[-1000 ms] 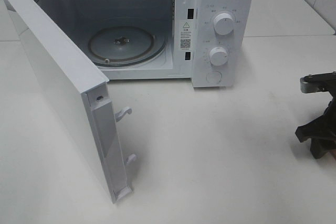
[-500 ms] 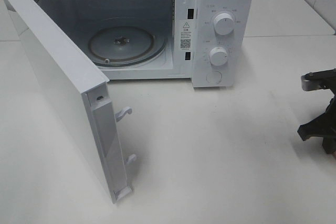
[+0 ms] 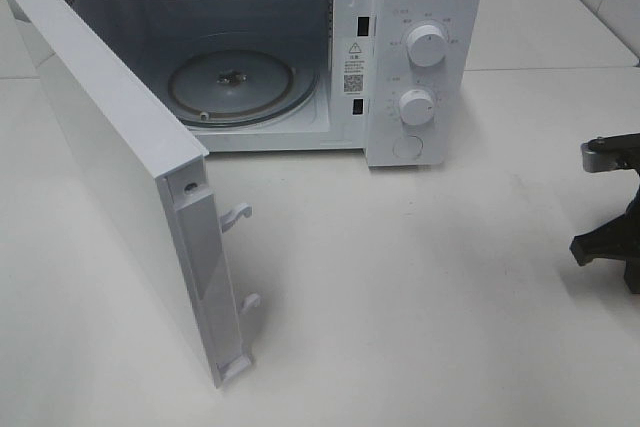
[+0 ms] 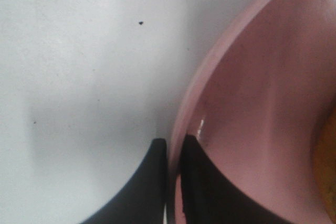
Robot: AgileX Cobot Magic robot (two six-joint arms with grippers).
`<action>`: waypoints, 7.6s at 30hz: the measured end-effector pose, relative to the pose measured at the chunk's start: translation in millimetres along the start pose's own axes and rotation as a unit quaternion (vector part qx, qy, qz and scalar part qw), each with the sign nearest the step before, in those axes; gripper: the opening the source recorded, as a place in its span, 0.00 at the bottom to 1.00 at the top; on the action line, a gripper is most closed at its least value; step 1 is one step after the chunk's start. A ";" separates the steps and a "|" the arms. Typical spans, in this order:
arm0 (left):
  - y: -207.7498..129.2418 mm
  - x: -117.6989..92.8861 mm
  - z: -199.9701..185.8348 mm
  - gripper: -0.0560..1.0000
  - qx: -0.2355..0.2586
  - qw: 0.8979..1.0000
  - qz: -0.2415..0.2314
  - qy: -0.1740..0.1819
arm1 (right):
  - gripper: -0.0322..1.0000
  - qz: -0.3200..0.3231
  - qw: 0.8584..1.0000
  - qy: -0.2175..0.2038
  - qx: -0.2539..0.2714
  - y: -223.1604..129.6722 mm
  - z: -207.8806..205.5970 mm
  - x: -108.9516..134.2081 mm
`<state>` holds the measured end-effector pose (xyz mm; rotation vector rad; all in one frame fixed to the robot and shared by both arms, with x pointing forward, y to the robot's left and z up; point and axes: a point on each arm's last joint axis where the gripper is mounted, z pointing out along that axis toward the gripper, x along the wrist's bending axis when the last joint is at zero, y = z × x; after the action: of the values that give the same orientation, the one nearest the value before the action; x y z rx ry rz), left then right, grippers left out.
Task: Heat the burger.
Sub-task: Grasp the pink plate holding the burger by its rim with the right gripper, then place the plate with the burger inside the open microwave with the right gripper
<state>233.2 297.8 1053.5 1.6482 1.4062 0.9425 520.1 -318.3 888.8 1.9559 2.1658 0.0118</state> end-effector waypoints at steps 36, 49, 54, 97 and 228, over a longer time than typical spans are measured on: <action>0.0 0.0 0.0 0.97 0.000 1.000 0.000 0.000 | 0.05 -0.077 0.991 -0.104 0.032 -8.9 -33.2 45.2; 0.0 0.0 0.0 0.97 0.000 1.000 0.000 0.000 | 0.06 -0.114 0.986 -0.123 0.006 -19.6 -73.1 65.7; 0.0 0.0 0.0 0.97 0.000 1.000 0.000 0.000 | 0.06 -0.130 0.984 -0.121 -0.005 -30.4 -81.1 70.6; 0.0 0.0 0.0 0.97 0.000 1.000 0.000 0.000 | 0.07 -0.317 0.939 -0.075 -0.109 -111.5 -129.4 134.9; 0.0 0.0 0.0 0.97 0.000 1.000 0.000 0.000 | 0.09 -0.786 0.533 -0.028 -0.312 -29.5 -127.2 167.8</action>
<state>233.2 297.8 1053.5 1.6482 1.4062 0.9425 454.9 -138.5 981.6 -0.6910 2.4339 0.3360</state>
